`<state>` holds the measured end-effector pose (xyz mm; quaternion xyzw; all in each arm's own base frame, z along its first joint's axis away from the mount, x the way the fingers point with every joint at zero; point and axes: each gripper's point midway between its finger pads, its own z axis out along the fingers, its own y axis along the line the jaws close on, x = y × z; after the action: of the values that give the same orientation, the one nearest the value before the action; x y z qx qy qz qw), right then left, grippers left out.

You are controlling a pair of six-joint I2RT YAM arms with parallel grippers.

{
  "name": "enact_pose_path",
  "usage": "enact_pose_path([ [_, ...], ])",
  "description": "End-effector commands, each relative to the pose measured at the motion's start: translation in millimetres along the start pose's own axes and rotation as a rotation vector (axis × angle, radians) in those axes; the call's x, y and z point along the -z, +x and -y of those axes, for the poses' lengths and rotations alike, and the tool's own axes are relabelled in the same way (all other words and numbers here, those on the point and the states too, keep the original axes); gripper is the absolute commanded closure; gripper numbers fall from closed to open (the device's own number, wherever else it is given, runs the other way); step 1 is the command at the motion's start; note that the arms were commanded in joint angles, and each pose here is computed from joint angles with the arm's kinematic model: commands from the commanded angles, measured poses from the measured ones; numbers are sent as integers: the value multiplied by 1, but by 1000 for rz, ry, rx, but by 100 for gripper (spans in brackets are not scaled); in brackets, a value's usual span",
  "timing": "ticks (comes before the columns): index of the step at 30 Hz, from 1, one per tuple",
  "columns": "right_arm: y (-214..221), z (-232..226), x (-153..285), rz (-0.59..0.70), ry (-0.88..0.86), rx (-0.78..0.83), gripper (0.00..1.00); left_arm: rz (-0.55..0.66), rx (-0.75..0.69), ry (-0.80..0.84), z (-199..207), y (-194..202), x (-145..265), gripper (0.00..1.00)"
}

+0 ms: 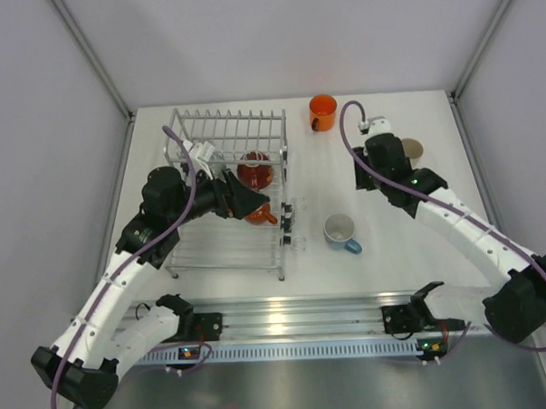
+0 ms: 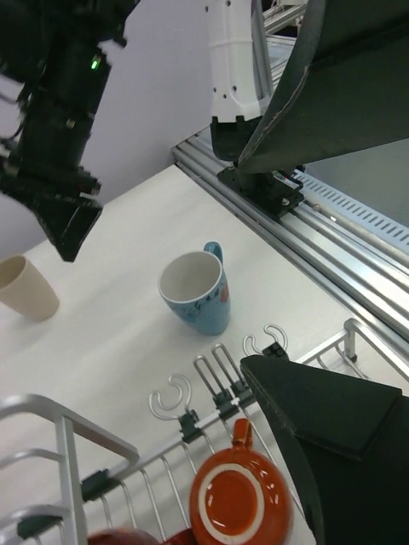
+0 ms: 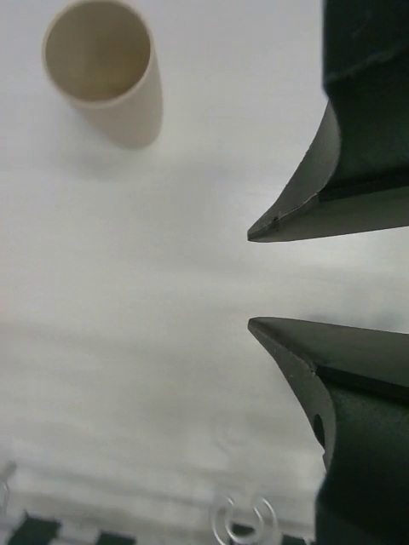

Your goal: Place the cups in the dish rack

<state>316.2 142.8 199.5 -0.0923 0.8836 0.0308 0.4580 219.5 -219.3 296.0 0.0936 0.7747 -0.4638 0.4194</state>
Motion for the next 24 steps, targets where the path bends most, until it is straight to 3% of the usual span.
enact_pose_path([
  [1, -1, 54, -15, -26, 140, -57, 59, 54, -92, 164, 36, -16, 7, 6],
  [6, -3, 104, -38, -81, 274, -102, 59, 65, -80, 179, 32, -11, 3, 6],
  [15, -31, 139, -52, -93, 388, -69, 57, 106, -55, 138, 17, -10, -4, 6],
  [24, -36, 156, -94, -112, 317, -101, 57, 151, -74, 124, 16, -11, 6, 6],
])
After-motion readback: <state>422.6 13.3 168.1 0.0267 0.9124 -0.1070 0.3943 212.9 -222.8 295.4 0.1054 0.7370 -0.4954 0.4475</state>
